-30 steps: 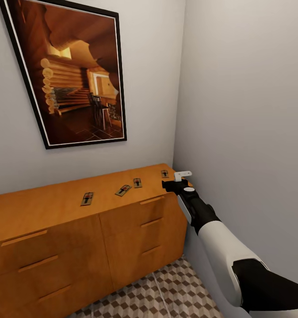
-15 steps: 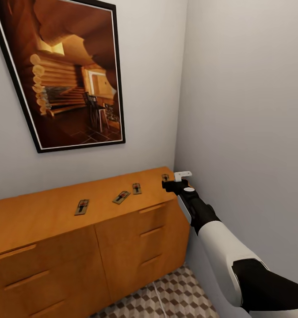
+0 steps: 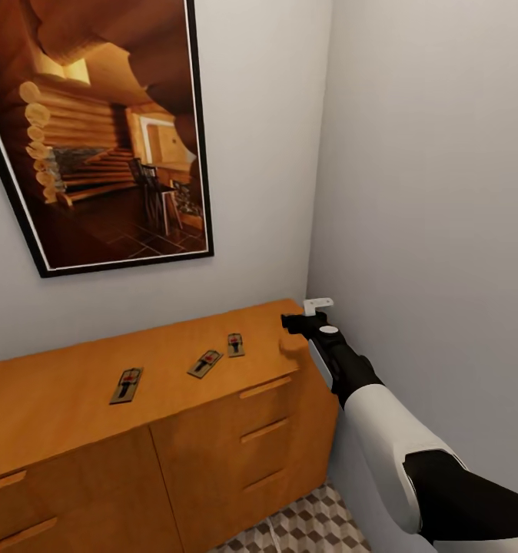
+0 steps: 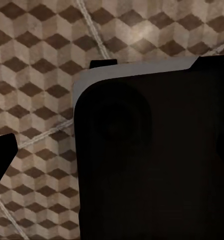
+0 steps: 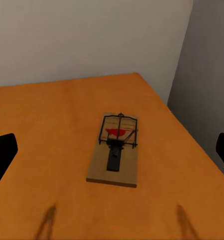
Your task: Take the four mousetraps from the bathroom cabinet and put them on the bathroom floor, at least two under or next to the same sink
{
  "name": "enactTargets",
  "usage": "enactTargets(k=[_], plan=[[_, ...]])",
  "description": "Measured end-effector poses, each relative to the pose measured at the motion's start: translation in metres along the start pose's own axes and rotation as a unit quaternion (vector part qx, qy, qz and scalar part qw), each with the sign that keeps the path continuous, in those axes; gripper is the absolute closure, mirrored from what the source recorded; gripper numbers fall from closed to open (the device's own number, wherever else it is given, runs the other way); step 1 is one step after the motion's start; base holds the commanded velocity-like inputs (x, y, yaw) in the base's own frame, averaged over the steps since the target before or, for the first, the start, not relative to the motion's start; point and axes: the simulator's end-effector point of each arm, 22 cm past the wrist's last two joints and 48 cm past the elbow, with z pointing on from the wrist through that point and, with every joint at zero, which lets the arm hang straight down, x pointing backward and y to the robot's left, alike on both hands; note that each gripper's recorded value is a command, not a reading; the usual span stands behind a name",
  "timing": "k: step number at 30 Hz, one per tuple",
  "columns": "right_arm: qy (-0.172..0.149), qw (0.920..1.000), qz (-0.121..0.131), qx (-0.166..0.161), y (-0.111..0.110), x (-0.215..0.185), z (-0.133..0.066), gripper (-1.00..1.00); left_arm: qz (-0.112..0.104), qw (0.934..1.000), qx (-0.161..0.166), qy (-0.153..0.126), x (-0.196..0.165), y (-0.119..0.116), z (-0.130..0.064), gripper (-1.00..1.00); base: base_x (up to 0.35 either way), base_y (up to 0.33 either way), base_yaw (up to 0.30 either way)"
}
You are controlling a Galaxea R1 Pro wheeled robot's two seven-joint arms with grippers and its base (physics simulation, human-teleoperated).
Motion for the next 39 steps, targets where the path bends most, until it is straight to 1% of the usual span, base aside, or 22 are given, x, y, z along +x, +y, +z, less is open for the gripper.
enactTargets(k=[39], plan=[[0.003, 1.0, 0.0, -0.001, 0.0005, 0.0019, 0.0003, -1.0, 0.0, 1.0, 0.002, 0.004, 0.0016, -0.0029, 0.0, -1.0, 0.007, 0.0, 0.0]])
